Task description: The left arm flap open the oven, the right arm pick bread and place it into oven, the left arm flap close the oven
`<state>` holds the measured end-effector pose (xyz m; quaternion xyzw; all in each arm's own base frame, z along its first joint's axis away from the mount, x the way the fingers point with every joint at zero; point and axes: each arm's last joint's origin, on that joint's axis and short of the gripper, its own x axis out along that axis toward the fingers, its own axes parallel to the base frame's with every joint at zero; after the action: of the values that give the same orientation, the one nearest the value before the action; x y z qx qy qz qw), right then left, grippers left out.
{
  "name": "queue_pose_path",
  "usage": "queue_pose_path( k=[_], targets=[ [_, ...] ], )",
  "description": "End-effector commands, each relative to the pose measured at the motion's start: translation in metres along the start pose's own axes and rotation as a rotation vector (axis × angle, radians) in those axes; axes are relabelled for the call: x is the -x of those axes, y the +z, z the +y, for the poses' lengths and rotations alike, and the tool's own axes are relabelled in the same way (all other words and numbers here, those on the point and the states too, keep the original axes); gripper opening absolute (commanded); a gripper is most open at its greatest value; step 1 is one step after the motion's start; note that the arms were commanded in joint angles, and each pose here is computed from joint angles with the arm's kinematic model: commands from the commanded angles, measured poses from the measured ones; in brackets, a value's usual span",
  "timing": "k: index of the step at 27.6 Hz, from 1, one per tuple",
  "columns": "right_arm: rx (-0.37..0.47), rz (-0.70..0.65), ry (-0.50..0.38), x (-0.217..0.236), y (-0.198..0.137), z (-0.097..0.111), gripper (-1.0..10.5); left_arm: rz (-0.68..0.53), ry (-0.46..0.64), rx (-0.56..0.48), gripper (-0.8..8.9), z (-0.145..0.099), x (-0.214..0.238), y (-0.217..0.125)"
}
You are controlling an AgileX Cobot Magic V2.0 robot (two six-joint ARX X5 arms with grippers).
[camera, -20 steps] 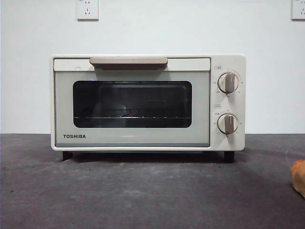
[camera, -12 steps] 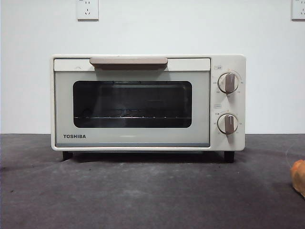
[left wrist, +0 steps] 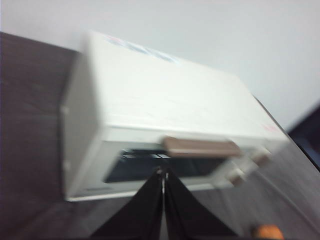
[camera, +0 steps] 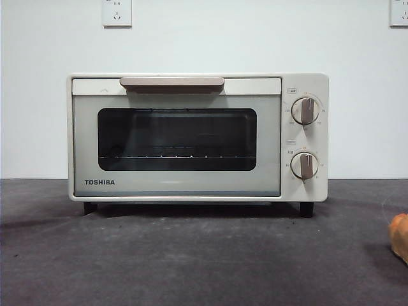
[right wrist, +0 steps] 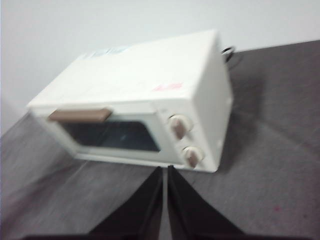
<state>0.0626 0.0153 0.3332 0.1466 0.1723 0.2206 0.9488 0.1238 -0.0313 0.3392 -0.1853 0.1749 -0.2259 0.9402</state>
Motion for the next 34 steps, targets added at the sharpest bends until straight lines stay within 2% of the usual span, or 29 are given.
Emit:
queue_pose_path(
  k=[1,9,12,19,21,23,25,27,28,34],
  targets=[
    [0.091,0.039,0.048,0.002,0.013,0.006,0.1,0.023,-0.055,-0.079,0.12,-0.011,0.000,0.012],
    [0.135,0.113,0.219,-0.005,0.026,0.015,0.1,0.123,-0.244,-0.198,0.11,-0.031,-0.005,0.020],
    [0.138,0.118,0.230,-0.006,0.026,0.016,0.1,0.143,-0.283,-0.228,0.11,-0.034,-0.006,0.018],
    [0.137,0.113,0.217,-0.005,0.027,0.016,0.2,0.144,-0.289,-0.231,0.42,-0.035,-0.006,0.018],
    [0.131,0.114,0.217,-0.005,0.026,0.016,1.1,0.144,-0.289,-0.231,1.16,-0.035,-0.006,0.018],
    [0.108,0.119,0.215,-0.005,0.026,0.016,2.9,0.144,-0.289,-0.230,2.63,-0.035,-0.006,0.018],
    [0.100,0.121,0.215,-0.005,0.026,0.016,4.2,0.144,-0.289,-0.231,4.31,-0.035,-0.006,0.018],
    [0.096,0.122,0.215,-0.005,0.026,0.016,4.9,0.144,-0.289,-0.231,5.15,-0.035,-0.006,0.018],
    [0.086,0.123,0.214,-0.005,0.026,0.016,5.0,0.144,-0.289,-0.231,5.39,-0.035,-0.006,0.018],
    [0.051,0.138,0.210,-0.005,0.025,0.015,5.0,0.144,-0.289,-0.230,5.36,-0.035,-0.006,0.018]
  ],
)
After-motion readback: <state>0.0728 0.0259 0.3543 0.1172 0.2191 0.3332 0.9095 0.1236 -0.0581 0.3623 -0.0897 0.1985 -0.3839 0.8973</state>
